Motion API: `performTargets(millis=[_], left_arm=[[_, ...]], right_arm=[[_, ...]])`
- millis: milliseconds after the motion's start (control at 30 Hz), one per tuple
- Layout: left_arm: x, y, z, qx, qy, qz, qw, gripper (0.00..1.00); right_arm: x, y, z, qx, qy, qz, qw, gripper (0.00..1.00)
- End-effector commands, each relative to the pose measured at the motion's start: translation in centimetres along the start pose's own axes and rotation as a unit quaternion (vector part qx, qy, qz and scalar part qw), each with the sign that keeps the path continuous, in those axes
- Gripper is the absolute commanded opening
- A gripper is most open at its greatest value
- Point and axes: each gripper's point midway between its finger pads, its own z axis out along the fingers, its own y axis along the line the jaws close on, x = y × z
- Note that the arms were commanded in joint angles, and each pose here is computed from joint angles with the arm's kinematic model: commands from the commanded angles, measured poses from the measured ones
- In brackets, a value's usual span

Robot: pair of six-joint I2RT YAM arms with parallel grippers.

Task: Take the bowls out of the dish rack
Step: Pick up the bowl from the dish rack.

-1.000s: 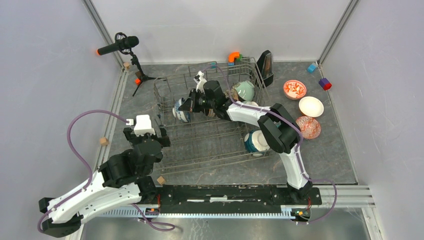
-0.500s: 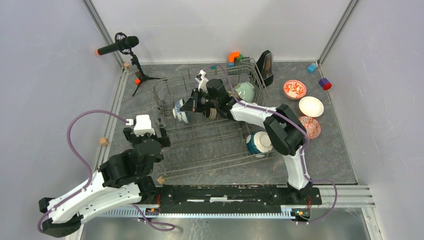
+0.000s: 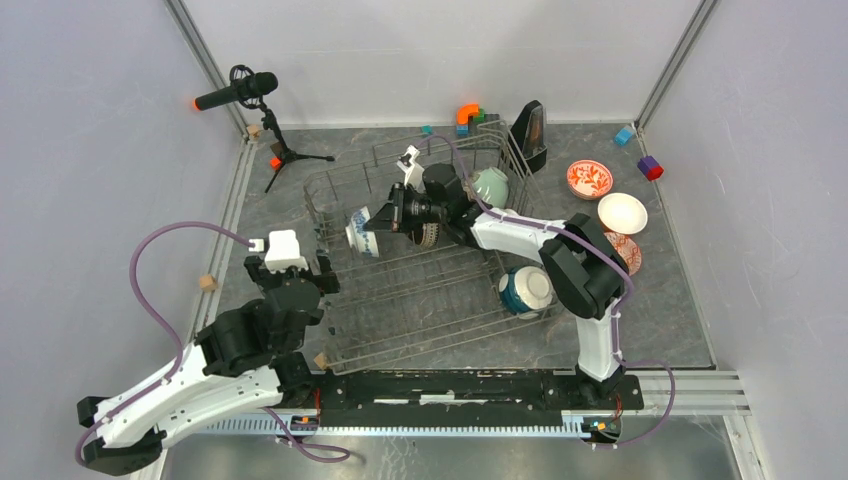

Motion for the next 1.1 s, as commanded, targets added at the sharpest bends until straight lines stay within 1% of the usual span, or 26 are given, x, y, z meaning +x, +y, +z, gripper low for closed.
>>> performTargets(millis=[0, 167, 400, 533, 667, 800, 867, 967, 1033, 1067], left_arm=[[0.1, -0.9, 0.2, 0.001, 0.008, -0.028, 1.000, 1.00], [0.5, -1.1, 0.2, -0.009, 0.023, -0.026, 0.999, 1.00], [0.3, -0.7, 0.0, -0.005, 0.016, -0.049, 0.999, 1.00], [-0.4, -0.3, -0.3, -0.002, 0.010, -0.062, 0.998, 1.00], [-2.1, -0.1, -1.1, 0.012, 0.003, -0.094, 0.996, 1.00], [-4.7, 0.8, -1.9, 0.015, -0.018, -0.146, 0.989, 1.00], [-6.2, 0.9, -2.3, 0.022, -0.028, -0.167, 0.985, 1.00], [-8.6, 0.3, -2.8, 0.041, -0.042, -0.183, 0.981, 1.00], [-10.2, -0.8, -2.9, 0.061, -0.048, -0.191, 0.978, 1.00], [-11.1, -1.7, -3.0, 0.077, -0.051, -0.195, 0.976, 1.00]], right_arm=[[-5.6, 14.4, -5.6, -0.212, -0.089, -0.082, 0.970, 0.00], [-5.4, 13.9, -6.7, -0.229, -0.093, -0.063, 0.967, 0.00], [-5.5, 13.6, -7.8, -0.240, -0.094, -0.056, 0.965, 0.00], [-5.6, 14.2, -8.4, -0.241, -0.095, -0.069, 0.963, 0.00], [-6.2, 15.0, -9.3, -0.212, -0.102, -0.125, 0.964, 0.00], [-6.5, 14.4, -10.6, -0.145, -0.112, -0.181, 0.966, 0.00], [-6.5, 14.2, -11.6, -0.116, -0.118, -0.215, 0.963, 0.00], [-6.6, 14.1, -13.7, -0.065, -0.131, -0.272, 0.951, 0.00], [-6.3, 14.0, -15.2, -0.017, -0.139, -0.317, 0.938, 0.00], [-6.1, 14.0, -16.0, 0.013, -0.141, -0.348, 0.927, 0.00]])
